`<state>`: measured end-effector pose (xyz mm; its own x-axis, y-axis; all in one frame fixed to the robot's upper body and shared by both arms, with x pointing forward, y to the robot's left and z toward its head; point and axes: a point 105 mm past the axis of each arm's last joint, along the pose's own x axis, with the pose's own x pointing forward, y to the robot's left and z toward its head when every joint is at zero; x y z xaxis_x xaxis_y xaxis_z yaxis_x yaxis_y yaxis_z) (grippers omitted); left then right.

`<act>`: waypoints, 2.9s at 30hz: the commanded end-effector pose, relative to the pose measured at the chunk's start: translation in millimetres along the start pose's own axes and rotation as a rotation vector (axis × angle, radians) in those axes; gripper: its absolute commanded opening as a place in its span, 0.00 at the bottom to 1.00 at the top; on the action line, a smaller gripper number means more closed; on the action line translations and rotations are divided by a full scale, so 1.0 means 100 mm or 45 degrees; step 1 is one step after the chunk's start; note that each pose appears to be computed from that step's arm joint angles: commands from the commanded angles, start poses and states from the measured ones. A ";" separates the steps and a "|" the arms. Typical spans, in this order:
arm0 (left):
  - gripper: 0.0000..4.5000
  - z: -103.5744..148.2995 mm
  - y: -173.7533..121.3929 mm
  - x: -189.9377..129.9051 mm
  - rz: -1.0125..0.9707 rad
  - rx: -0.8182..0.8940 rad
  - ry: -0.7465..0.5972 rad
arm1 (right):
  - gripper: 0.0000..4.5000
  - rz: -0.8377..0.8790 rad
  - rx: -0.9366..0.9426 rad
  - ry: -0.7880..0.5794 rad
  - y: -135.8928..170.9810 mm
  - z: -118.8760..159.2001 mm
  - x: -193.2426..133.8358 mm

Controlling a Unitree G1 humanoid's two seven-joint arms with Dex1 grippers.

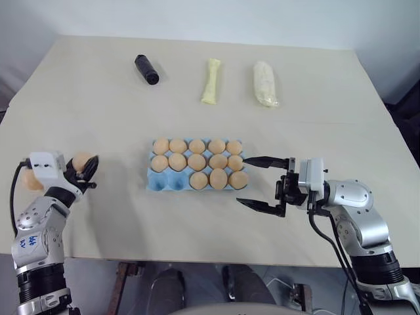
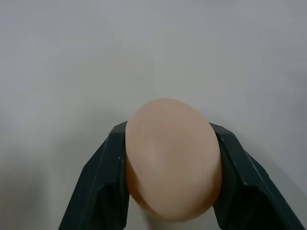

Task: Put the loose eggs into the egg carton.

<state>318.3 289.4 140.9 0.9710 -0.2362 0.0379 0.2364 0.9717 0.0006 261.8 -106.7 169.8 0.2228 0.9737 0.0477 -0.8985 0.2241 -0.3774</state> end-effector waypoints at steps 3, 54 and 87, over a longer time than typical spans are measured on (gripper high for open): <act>0.39 0.30 -0.98 0.17 -0.724 0.219 -0.113 | 1.00 -0.046 -0.067 0.008 -0.07 0.06 -0.06; 0.97 -0.15 0.59 -1.49 0.811 0.068 -0.142 | 1.00 0.085 -0.022 -0.112 -0.05 0.08 0.23; 0.40 0.28 0.43 -0.17 0.154 0.095 -0.191 | 1.00 -0.035 -0.074 -0.076 -0.09 0.08 0.17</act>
<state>302.0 375.1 126.0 0.9945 0.0980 0.0376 -0.0975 0.9951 -0.0132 273.2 -89.8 169.9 0.2213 0.9714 0.0861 -0.8949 0.2373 -0.3779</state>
